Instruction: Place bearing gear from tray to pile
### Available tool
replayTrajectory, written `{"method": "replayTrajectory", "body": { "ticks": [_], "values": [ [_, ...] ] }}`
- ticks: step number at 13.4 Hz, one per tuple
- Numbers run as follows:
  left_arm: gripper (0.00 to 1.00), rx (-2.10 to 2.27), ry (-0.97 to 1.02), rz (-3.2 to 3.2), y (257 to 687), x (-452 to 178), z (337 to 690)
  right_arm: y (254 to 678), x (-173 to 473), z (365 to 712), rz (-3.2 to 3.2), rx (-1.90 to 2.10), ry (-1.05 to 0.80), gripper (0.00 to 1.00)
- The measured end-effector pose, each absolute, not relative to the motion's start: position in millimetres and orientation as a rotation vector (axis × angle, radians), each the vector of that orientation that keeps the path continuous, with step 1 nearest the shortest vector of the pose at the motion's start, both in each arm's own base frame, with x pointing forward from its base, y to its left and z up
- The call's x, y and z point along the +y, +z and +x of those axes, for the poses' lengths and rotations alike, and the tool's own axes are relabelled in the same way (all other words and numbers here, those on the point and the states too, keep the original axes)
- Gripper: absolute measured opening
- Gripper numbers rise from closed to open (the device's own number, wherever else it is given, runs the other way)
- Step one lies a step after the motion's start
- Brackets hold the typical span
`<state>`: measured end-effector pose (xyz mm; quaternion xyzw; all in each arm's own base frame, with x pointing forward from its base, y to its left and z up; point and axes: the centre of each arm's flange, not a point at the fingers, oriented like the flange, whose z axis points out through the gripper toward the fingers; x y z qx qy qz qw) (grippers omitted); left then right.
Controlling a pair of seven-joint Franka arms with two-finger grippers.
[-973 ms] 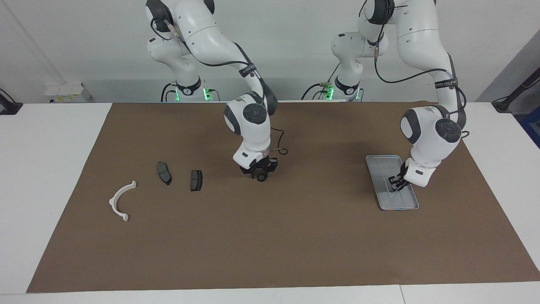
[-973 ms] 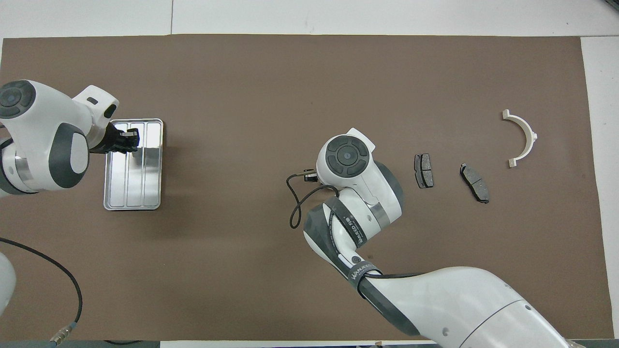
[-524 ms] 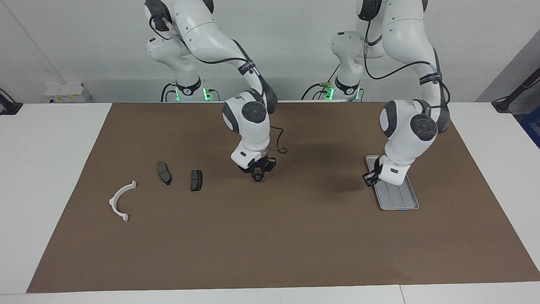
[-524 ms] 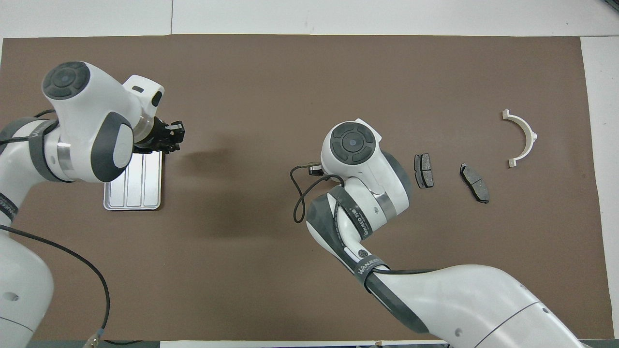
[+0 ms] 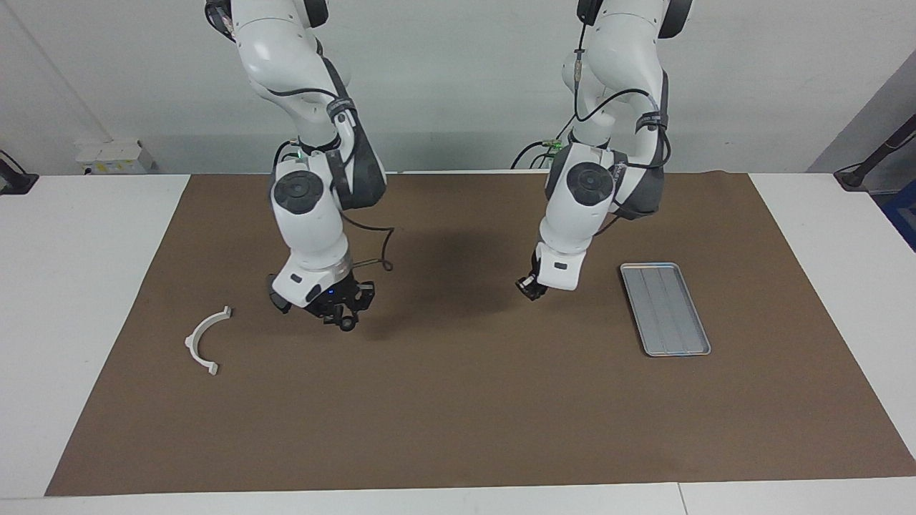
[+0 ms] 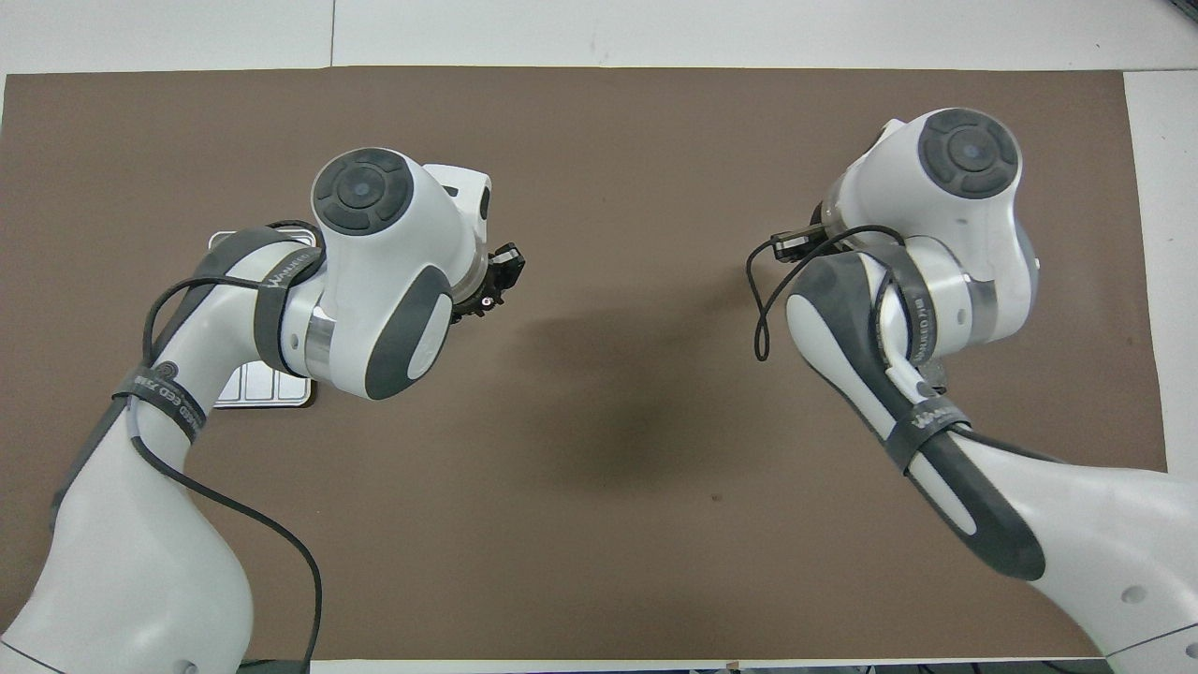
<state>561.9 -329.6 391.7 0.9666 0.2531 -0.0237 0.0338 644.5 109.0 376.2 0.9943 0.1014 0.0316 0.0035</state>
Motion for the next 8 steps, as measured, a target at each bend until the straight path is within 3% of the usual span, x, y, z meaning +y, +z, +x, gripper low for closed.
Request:
{"method": "replayTrajectory", "body": {
  "ticks": [3,8],
  "values": [
    [0.24,0.823,-0.071,2.958,383.4,-417.1,522.3,369.3,27.8,654.3,3.094,0.430,0.098,0.34],
    [0.24,0.891,-0.069,2.951,316.1,-480.6,523.6,348.5,-30.4,654.5,3.081,0.490,0.087,0.34]
  ]
}}
